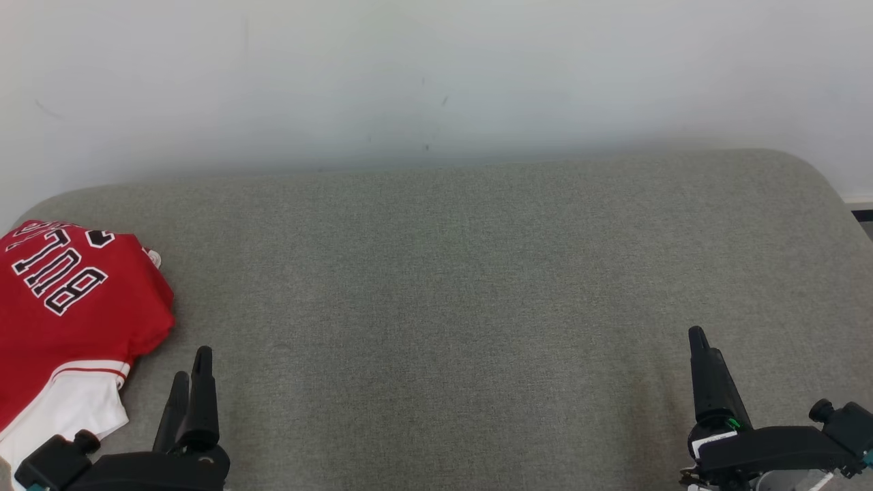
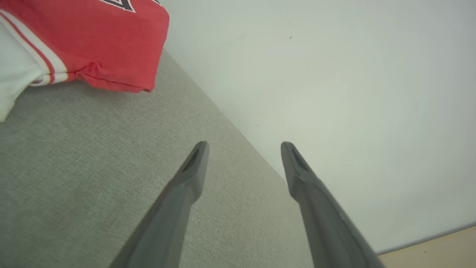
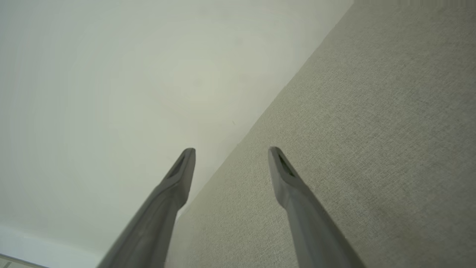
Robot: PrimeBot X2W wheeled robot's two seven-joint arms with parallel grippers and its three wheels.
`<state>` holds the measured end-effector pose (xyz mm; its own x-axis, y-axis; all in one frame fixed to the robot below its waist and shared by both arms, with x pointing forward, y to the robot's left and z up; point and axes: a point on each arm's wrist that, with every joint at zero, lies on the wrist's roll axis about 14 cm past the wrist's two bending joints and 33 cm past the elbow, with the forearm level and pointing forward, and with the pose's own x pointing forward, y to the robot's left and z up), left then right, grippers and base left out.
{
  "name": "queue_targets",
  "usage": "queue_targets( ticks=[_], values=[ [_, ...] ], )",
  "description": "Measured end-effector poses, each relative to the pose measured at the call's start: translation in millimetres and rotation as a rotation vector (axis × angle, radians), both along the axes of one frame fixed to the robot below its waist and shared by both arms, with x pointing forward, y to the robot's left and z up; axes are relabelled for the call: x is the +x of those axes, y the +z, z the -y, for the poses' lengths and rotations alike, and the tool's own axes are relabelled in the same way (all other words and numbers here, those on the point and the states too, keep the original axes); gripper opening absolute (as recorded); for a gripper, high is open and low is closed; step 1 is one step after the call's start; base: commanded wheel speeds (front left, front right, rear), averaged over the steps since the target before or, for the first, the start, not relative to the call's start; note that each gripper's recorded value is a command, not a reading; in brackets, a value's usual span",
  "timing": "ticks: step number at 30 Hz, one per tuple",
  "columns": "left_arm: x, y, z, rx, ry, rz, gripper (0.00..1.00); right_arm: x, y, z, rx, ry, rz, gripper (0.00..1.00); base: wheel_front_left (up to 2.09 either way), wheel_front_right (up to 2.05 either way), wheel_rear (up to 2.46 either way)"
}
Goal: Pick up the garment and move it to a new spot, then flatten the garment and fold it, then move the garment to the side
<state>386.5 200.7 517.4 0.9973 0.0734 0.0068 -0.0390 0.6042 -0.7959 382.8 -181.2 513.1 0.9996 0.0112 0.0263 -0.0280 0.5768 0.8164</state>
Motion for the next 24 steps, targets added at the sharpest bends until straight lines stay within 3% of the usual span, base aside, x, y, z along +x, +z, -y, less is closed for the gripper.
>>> queue_targets(
  ticks=[24],
  values=[
    [-10.4, 8.3, -4.3, 0.371, 0.034, 0.021, 1.0, -4.7, -0.6, -20.3, -0.386, 0.061, 0.039, 1.0, 0.0, 0.0, 0.0]
  ],
)
